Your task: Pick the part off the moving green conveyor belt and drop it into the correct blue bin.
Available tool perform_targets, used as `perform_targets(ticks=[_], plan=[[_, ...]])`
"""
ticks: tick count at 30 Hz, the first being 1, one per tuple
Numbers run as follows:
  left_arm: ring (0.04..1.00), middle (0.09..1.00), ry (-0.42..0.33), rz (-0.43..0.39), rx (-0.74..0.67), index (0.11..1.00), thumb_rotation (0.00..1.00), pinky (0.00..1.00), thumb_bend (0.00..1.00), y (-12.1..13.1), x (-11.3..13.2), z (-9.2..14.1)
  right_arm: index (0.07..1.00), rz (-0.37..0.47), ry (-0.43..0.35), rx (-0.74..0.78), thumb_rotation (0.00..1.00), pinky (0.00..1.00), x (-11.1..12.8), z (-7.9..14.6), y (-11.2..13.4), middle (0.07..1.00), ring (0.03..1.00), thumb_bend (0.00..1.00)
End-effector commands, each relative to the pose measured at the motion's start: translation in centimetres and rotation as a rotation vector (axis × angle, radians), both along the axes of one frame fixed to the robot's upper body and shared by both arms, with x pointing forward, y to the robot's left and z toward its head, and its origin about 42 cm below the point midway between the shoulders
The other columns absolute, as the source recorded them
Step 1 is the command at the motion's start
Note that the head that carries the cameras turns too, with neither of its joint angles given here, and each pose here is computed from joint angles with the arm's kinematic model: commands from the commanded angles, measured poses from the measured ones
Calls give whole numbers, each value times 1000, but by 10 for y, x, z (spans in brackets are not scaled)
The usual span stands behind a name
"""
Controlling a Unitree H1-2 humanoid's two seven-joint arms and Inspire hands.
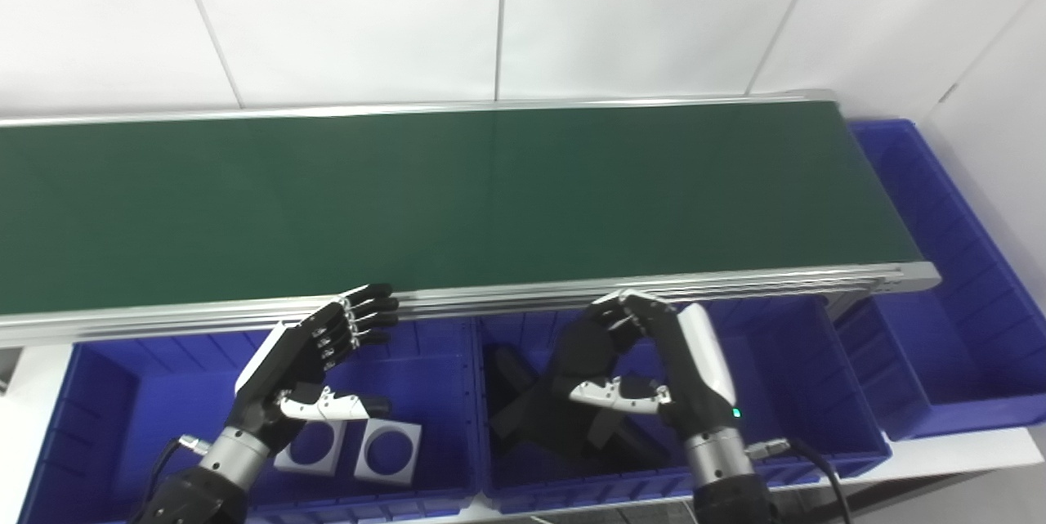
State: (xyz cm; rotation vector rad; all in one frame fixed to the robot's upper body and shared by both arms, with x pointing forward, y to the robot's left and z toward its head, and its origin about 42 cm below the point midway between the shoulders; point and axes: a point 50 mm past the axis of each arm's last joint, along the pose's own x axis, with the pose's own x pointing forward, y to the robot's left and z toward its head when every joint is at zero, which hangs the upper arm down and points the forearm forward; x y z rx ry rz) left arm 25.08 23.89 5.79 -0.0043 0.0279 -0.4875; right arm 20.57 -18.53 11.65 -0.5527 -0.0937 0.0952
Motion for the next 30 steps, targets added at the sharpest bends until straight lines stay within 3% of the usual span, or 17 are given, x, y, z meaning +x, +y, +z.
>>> perform_targets(ticks=[1, 14, 24, 30], plan=[[787, 808, -56, -14, -5, 815, 170, 761, 1000, 3, 8, 15, 513, 22, -16, -5, 0, 401, 7, 8, 6, 489, 423, 517], [782, 811, -58, -17, 4, 814, 160, 751, 1000, 8, 5, 19, 507, 86, 21, -35, 0, 418, 40, -4, 22, 501, 426, 517], [783, 808, -42, -10, 6, 821, 151, 749, 1000, 14, 3, 18, 503, 98, 28, -79, 0, 440, 38, -20, 23, 493, 438, 517], [779, 803, -37, -8, 5, 822, 158, 749, 1000, 15, 4, 18, 509, 85, 14, -146, 0, 403, 34, -23, 18, 507, 420, 515]])
